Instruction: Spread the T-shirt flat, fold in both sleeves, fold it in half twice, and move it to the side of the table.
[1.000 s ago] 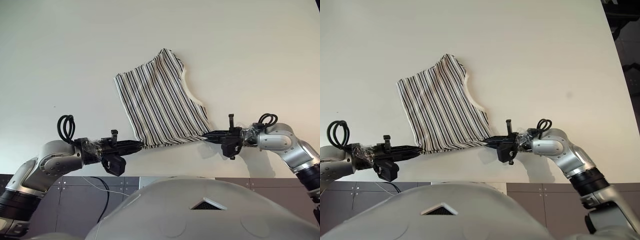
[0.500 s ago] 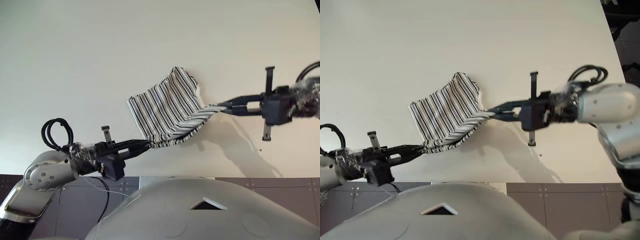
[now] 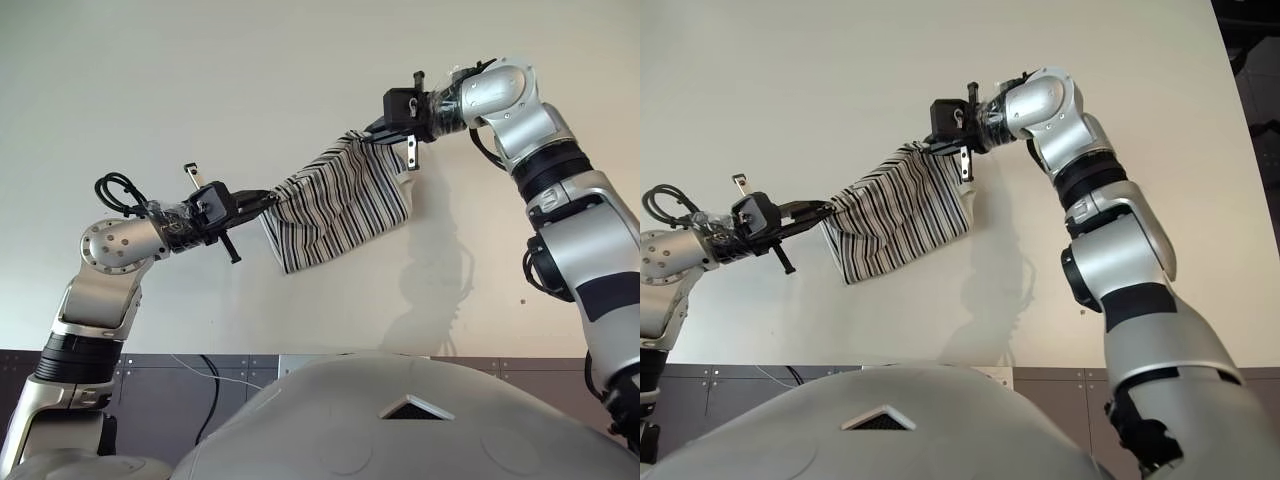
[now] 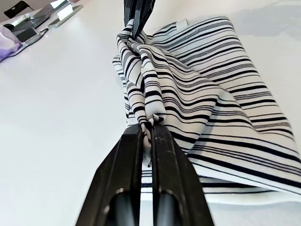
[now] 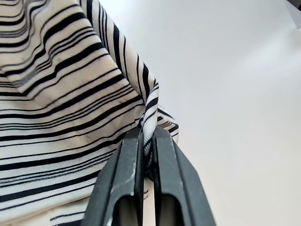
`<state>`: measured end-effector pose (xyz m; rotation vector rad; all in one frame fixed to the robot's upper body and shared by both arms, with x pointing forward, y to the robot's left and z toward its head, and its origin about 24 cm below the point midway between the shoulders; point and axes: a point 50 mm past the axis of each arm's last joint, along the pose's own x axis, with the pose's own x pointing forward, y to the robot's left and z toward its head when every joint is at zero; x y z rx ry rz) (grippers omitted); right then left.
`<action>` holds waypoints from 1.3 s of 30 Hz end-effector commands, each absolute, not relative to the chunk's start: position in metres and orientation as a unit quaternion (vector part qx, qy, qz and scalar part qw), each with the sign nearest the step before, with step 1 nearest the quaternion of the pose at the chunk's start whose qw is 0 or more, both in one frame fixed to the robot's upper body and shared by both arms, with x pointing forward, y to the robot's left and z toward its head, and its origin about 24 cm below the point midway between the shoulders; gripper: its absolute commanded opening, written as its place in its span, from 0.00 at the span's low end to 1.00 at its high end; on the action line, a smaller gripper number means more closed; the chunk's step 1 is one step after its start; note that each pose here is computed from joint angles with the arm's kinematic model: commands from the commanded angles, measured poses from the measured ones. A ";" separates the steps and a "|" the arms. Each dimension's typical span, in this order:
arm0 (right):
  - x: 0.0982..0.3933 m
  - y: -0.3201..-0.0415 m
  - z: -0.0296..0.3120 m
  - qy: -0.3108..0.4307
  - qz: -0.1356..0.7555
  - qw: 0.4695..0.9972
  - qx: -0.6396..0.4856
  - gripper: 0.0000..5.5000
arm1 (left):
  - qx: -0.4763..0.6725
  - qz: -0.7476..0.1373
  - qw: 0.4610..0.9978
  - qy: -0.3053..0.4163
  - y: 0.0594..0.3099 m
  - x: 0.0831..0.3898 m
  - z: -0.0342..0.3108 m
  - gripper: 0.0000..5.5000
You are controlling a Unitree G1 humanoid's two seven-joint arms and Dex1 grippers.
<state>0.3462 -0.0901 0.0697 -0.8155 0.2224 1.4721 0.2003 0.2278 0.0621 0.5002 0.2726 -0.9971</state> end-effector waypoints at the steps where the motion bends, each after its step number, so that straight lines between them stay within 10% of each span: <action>1: 0.354 -0.088 0.069 0.095 0.612 0.682 -0.388 0.02 | 0.240 -0.467 0.836 0.158 0.232 0.202 0.056 0.02; 10: 0.361 -0.104 0.068 0.076 0.550 0.756 -0.347 0.30 | 0.227 -0.434 0.855 0.168 0.238 0.202 0.052 0.02; 21: 0.345 -0.115 0.086 -0.027 0.576 0.766 -0.284 0.31 | 0.112 -0.309 0.921 0.210 0.247 0.226 0.064 0.10; 39: 0.307 -0.084 0.085 -0.017 0.692 0.689 -0.215 0.31 | 0.442 -0.419 0.752 0.252 0.249 0.210 0.046 0.10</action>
